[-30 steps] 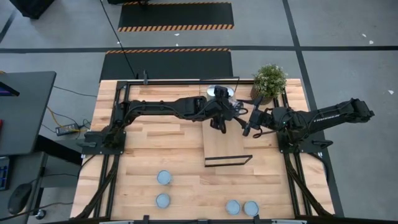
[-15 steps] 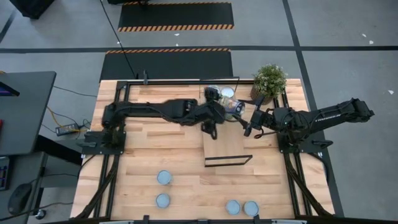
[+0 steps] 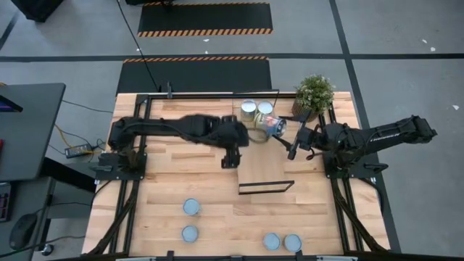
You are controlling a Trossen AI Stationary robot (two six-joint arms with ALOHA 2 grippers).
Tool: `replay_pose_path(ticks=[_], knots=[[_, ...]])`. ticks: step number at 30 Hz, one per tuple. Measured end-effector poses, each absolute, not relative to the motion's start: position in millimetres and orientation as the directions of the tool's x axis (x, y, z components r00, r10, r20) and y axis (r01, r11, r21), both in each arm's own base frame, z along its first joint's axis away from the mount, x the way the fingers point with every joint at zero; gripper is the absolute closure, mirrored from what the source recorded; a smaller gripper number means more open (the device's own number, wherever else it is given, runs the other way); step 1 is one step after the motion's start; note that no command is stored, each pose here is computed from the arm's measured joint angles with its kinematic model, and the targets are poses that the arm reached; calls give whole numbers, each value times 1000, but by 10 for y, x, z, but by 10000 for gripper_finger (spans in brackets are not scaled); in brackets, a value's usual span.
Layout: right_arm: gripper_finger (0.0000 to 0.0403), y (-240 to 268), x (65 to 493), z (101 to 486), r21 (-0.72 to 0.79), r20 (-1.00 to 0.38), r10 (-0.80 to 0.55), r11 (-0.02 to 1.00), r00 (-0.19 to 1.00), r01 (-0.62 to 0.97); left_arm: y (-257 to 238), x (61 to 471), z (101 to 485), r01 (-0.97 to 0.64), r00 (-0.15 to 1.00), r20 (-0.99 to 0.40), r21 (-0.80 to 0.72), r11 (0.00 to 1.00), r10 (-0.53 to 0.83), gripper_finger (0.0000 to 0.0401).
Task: Pick and place cans onto a shelf
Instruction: Put the canned peaches on the shelf
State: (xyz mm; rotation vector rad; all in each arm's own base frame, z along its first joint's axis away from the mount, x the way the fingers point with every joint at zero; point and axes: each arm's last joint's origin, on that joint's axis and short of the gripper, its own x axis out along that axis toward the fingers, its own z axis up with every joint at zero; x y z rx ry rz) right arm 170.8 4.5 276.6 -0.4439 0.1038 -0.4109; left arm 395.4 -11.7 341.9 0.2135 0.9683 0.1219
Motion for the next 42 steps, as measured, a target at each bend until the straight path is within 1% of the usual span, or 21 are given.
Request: replay_pose_path(ticks=[4,6,7,11,16,20,24,26,30,34,37,42], knots=[[70,24,1703,2754,-422,-22,-419,827,908,371,-227,3862,3053,18,479,-853,247,969,208,11],[70,19,1703,2749,-420,-26,-419,829,907,371,-256,3775,2933,16,464,-858,257,966,220,11],[70,18,1704,2750,-415,-26,-418,831,908,370,-259,3727,2898,6,472,-852,258,966,225,11],[70,16,1720,2779,-363,4,-360,869,933,337,-252,3551,2869,-53,588,-778,235,971,220,11],[70,-13,1791,2778,-318,25,-319,896,947,310,-230,3333,2854,-113,731,-647,200,973,218,11],[70,-37,1903,2766,-271,58,-288,917,956,293,-204,3191,2773,-154,807,-536,211,965,246,11],[70,-52,2037,2791,-236,155,-261,927,953,293,-143,3117,2631,-196,887,-382,195,961,258,11],[70,-56,2108,2799,-220,212,-233,935,949,279,-92,3080,2539,-217,910,-318,186,958,267,11],[70,-68,2244,2780,-195,308,-171,952,936,238,-3,3041,2473,-185,968,-147,117,976,202,11],[70,-96,2351,2733,-175,377,-136,961,916,215,30,3024,2514,-119,992,-36,89,989,122,11],[70,-104,2415,2696,-173,427,-117,963,897,208,19,3026,2559,-86,996,9,93,992,85,11],[70,-110,2498,2607,-166,447,-114,964,887,207,16,3024,2623,-80,995,74,93,992,73,11]])
